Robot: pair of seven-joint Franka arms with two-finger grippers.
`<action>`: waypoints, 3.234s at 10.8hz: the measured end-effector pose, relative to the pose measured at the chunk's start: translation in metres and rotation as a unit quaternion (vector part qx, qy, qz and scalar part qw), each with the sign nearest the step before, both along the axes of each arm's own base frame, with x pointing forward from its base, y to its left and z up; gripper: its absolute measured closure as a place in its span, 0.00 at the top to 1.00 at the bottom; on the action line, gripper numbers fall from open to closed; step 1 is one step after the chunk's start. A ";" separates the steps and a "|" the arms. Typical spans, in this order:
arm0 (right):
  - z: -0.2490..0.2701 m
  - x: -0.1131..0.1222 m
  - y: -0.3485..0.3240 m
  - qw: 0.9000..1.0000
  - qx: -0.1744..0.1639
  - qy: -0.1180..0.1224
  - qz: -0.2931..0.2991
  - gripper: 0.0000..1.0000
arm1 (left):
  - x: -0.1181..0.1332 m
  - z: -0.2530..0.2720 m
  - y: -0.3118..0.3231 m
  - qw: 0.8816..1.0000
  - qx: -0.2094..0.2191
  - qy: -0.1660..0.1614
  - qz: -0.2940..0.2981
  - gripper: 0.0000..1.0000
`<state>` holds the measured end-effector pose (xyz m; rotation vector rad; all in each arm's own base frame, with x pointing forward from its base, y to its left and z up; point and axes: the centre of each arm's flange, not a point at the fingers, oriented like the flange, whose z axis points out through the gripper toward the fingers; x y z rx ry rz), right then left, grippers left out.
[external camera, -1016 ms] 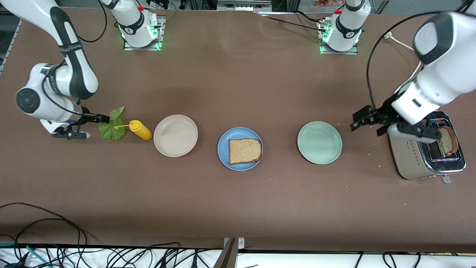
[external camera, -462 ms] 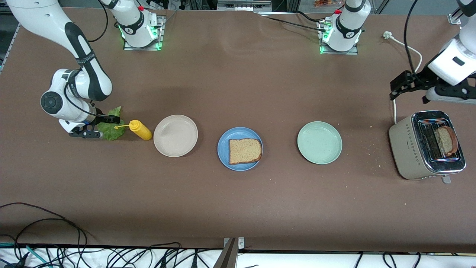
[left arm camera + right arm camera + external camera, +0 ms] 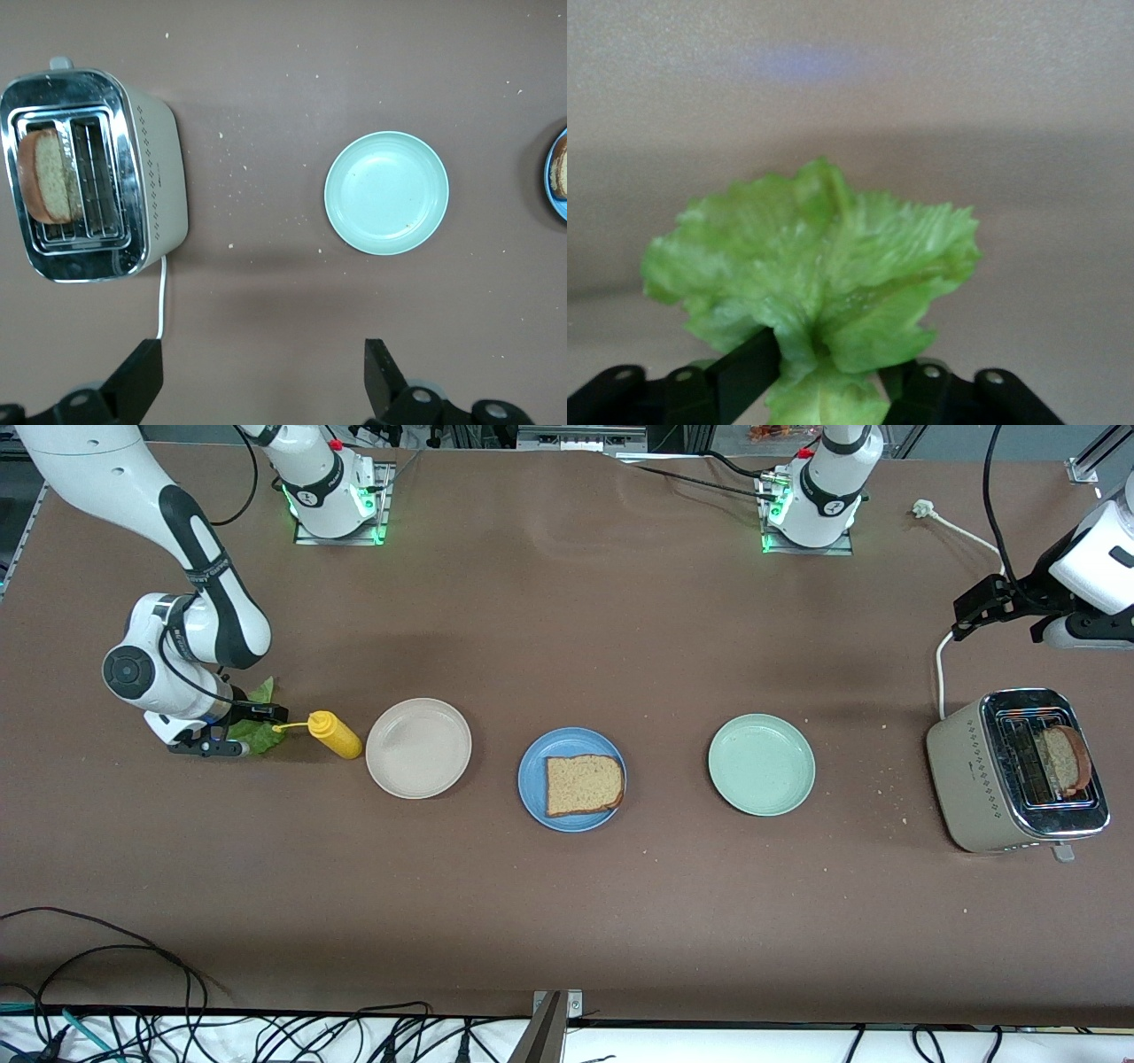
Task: Make sandwich in blue plate with both arms
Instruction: 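Grasp the green lettuce leaf with the right gripper and lift it, then carry the lettuce over the blue plate and lower it onto the bread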
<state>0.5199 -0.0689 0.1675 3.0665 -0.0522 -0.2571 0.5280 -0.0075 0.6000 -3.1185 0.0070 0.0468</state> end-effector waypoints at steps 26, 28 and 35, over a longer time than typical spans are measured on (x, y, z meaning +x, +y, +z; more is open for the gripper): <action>0.171 0.074 0.479 0.977 0.108 -0.061 0.174 0.22 | 0.009 0.003 -0.006 1.000 0.002 -0.003 0.011 1.00; 0.127 0.084 0.515 0.967 0.143 -0.096 0.188 0.18 | 0.010 0.002 -0.005 1.000 0.002 -0.002 0.012 1.00; 0.074 0.083 0.552 0.952 0.171 -0.130 0.218 0.55 | 0.013 0.000 -0.004 1.000 0.003 -0.001 0.013 1.00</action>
